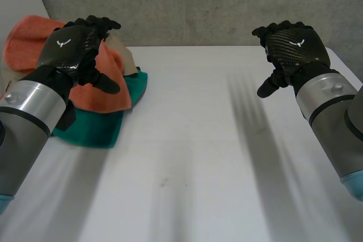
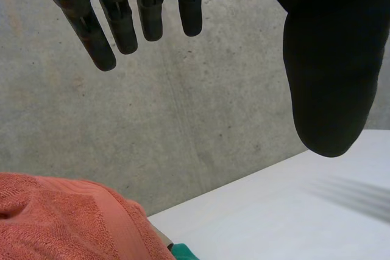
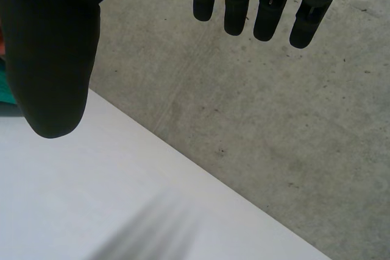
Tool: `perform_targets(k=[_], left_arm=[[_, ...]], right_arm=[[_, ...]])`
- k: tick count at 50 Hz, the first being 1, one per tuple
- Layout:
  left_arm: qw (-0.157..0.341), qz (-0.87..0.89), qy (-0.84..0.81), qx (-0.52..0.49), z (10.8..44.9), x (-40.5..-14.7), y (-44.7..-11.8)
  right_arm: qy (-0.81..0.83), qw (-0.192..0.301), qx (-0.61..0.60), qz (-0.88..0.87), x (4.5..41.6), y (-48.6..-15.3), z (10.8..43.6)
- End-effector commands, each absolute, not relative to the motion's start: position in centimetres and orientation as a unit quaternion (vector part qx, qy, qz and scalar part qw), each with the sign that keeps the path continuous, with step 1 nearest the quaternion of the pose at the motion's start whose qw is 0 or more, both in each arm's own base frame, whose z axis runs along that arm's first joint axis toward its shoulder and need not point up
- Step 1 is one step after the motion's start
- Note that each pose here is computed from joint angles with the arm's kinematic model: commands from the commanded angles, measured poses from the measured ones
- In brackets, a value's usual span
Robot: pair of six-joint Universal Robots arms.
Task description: Fold the laundry.
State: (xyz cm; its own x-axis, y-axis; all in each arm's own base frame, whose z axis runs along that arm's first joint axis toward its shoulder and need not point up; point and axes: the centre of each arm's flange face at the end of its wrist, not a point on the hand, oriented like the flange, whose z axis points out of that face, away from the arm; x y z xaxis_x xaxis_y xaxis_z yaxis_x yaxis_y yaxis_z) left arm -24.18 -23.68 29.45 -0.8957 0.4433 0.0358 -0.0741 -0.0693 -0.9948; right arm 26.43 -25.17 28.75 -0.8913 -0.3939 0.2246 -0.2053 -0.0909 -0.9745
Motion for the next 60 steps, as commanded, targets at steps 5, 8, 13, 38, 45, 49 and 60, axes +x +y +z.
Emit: perform_targets(k=[5, 8, 13, 38, 45, 49, 60], left_arm=[[0.179, 0.717, -0.659, -0.139, 29.4, -24.1, -23.7], [0.179, 0.718, -0.658, -0.14, 29.5, -24.1, -23.7], [0.17, 0.728, -0.648, -0.144, 30.0, -24.1, -24.1], [-0.166, 0.733, -0.617, -0.234, 21.8, -15.2, -43.7], [-0.103, 0.794, -0.562, -0.21, 28.7, -18.8, -39.9], [-0.019, 0.833, -0.523, -0.181, 33.4, -21.4, -36.3], [0.27, 0.79, -0.509, -0.211, 34.9, -32.5, -25.5]], right_arm=[[0.672, 0.066, -0.221, -0.704, 26.4, -25.2, 28.7], [0.671, 0.065, -0.222, -0.704, 26.4, -25.2, 28.7], [0.671, 0.065, -0.224, -0.704, 26.4, -25.2, 28.7], [0.675, 0.066, -0.23, -0.698, 26.4, -25.1, 28.4], [0.676, 0.056, -0.219, -0.701, 25.6, -25.8, 28.6], [0.674, 0.053, -0.214, -0.705, 25.4, -26.1, 28.9], [0.664, 0.05, -0.207, -0.717, 25.0, -26.1, 29.9]])
